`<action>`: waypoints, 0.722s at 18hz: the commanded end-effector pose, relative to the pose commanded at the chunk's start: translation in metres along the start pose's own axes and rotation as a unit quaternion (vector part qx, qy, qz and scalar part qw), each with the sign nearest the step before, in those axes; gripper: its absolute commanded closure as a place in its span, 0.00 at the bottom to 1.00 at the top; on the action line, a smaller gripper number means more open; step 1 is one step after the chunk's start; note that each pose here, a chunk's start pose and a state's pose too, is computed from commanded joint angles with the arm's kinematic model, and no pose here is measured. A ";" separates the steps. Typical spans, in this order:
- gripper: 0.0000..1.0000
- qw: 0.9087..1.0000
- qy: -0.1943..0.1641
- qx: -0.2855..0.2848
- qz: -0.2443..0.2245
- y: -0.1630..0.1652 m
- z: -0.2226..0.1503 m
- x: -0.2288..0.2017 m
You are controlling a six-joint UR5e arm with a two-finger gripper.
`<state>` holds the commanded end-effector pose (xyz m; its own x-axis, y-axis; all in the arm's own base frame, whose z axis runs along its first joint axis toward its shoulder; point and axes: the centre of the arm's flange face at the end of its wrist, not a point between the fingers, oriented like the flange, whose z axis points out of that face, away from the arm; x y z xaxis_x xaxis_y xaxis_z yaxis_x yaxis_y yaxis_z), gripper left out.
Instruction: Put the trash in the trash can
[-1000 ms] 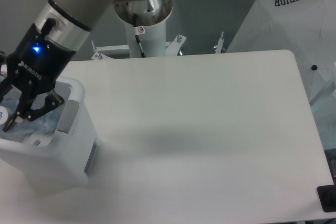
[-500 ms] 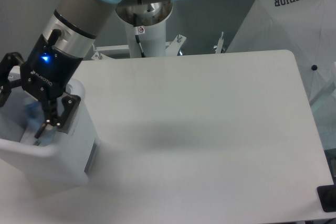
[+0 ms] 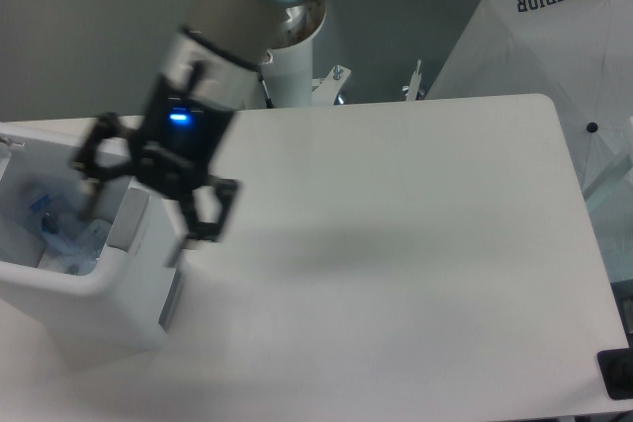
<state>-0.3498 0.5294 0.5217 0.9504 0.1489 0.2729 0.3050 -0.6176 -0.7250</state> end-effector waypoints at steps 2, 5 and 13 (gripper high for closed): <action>0.00 1.000 -0.018 -0.003 -0.008 0.015 -0.008 -0.038; 0.00 0.999 -0.043 -0.019 0.007 0.051 -0.016 -0.100; 0.00 0.973 -0.154 -0.166 0.041 0.132 0.002 -0.201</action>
<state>-0.5006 0.4195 0.3696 0.9596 0.2809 -0.0167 0.2392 -0.8454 -0.4775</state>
